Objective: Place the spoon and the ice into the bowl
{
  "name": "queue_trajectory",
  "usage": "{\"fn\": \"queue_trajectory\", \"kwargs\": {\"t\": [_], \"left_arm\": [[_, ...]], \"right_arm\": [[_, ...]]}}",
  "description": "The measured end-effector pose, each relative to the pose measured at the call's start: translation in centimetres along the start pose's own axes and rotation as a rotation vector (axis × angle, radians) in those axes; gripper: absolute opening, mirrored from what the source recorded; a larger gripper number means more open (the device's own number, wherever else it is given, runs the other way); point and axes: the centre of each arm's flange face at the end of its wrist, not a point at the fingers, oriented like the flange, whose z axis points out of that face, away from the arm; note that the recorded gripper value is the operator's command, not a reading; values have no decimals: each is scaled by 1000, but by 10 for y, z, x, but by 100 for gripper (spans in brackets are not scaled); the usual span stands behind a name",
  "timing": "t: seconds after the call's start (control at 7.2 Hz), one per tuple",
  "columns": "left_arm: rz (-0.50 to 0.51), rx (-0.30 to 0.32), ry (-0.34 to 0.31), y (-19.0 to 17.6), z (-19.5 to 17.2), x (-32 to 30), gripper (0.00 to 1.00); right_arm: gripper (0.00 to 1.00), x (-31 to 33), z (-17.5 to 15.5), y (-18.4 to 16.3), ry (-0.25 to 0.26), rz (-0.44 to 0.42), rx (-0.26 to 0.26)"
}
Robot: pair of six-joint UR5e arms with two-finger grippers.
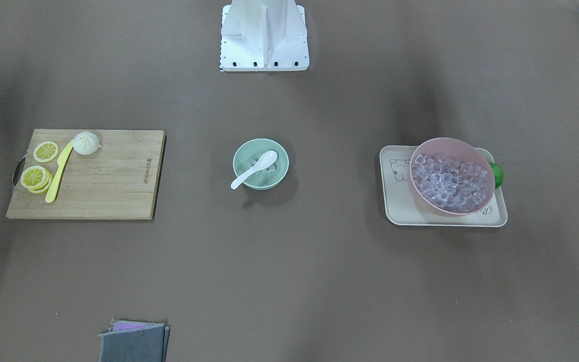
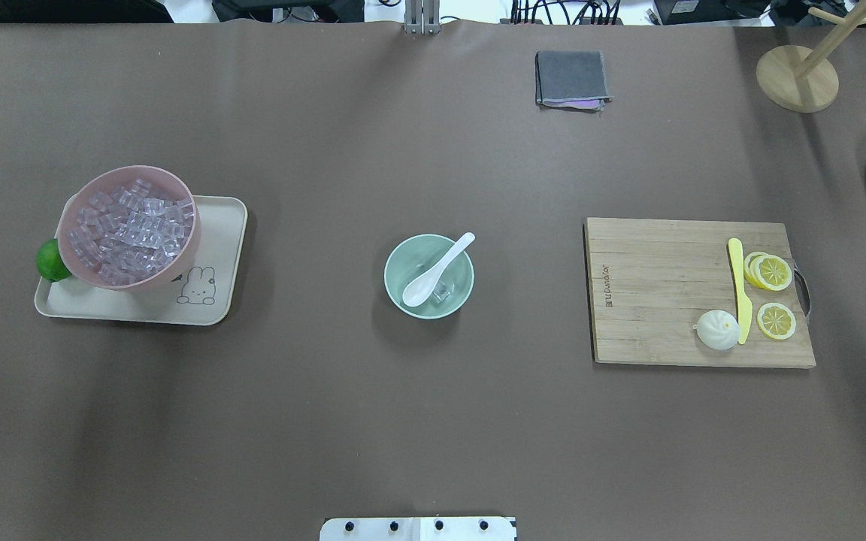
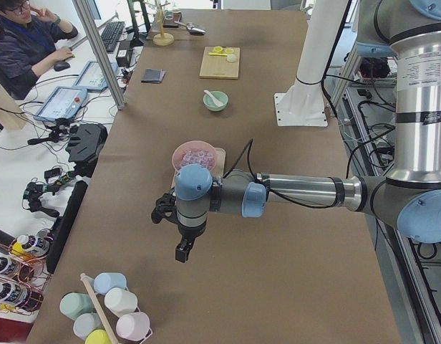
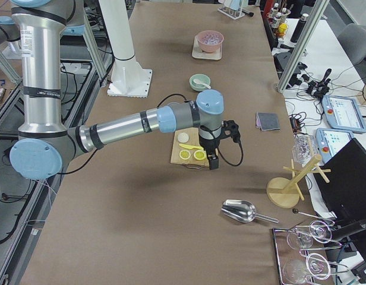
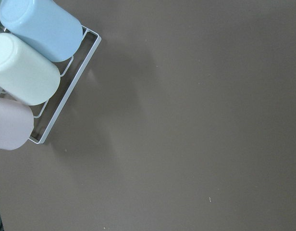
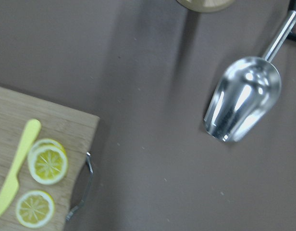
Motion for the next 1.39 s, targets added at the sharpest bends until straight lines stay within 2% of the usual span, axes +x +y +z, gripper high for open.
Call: {"fn": "queue_trajectory", "kwargs": {"t": [0.28,0.42,0.69,1.39], "left_arm": [[-8,3,40,10,4,1,99],[-7,5,44,11,4,2,99],[-5,4,47,16,5,3,99],[1,7,42,15,3,4,99]], "right_arm": [[100,55,14,54,3,74,-39],[100,65,19,68,1,95,-52],[100,70,23,79,-2,112,-64],[100,70,24,79,-6,110,-64]]}}
